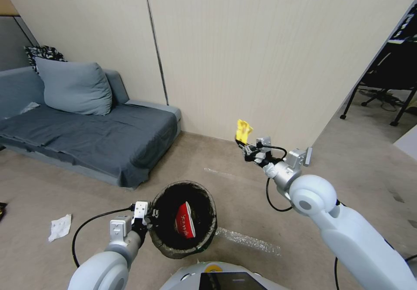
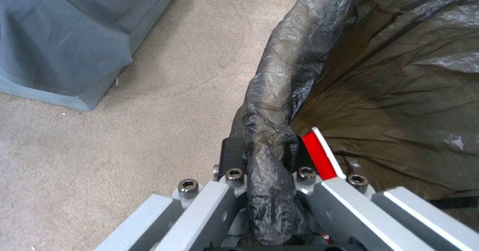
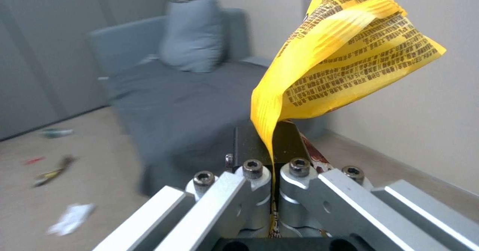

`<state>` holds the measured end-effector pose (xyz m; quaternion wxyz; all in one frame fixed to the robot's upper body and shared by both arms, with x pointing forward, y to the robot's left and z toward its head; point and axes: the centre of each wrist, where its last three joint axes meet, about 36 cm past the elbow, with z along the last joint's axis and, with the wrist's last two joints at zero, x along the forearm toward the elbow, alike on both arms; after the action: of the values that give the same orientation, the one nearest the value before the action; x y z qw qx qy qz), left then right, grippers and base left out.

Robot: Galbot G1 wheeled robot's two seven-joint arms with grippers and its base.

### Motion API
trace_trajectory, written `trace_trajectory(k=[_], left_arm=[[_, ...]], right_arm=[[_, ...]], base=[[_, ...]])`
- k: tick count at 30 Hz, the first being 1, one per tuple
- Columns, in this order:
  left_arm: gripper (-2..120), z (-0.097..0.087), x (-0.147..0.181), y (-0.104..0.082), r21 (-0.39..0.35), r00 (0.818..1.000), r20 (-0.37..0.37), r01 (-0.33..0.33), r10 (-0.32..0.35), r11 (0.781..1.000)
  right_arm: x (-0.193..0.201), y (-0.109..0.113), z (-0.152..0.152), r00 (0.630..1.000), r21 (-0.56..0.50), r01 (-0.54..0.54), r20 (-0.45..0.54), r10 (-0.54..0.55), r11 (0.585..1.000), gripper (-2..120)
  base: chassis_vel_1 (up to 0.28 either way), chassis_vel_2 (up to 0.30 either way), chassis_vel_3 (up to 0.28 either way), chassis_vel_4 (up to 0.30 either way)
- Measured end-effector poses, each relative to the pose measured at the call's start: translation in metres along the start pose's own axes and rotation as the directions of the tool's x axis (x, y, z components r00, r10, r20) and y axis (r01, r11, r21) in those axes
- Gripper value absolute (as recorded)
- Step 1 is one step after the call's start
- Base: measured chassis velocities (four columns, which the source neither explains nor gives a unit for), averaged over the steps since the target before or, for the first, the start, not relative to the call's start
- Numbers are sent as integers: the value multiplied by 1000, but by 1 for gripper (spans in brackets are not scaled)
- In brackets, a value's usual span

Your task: Pick up the trash bin, then pick up the garbage from the floor and place it into the trash bin.

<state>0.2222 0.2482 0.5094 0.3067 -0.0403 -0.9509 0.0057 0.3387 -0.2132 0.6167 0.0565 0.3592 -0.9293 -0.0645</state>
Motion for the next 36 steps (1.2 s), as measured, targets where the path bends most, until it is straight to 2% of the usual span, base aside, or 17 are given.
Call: trace_trajectory(k=[2, 7, 14, 23, 36], left_arm=[[1, 0, 0, 0, -2, 1000, -2, 0, 0, 1000], [1, 1, 0, -2, -1, 1000, -3, -2, 2, 1000], [1, 1, 0, -3, 1, 1000, -2, -2, 2, 1000], [1, 2, 0, -3, 1, 1000, -2, 2, -2, 1000], [1, 0, -1, -4, 1, 1000, 9, -2, 2, 1000]], right_arm=[[8, 22, -6, 992, -31, 125, -16, -126, 992, 0], [7, 30, -2, 979, -63, 198, -44, -200, 978, 0], [-4, 50, 16, 940, -128, 305, -116, -319, 944, 0], [-14, 73, 32, 897, -222, 354, -196, -397, 909, 0], [-18, 87, 39, 867, -265, 381, -230, -442, 886, 0]], base=[[0, 0, 0, 0], [0, 0, 0, 0], [0, 0, 0, 0], [0, 0, 0, 0], [0, 0, 0, 0]])
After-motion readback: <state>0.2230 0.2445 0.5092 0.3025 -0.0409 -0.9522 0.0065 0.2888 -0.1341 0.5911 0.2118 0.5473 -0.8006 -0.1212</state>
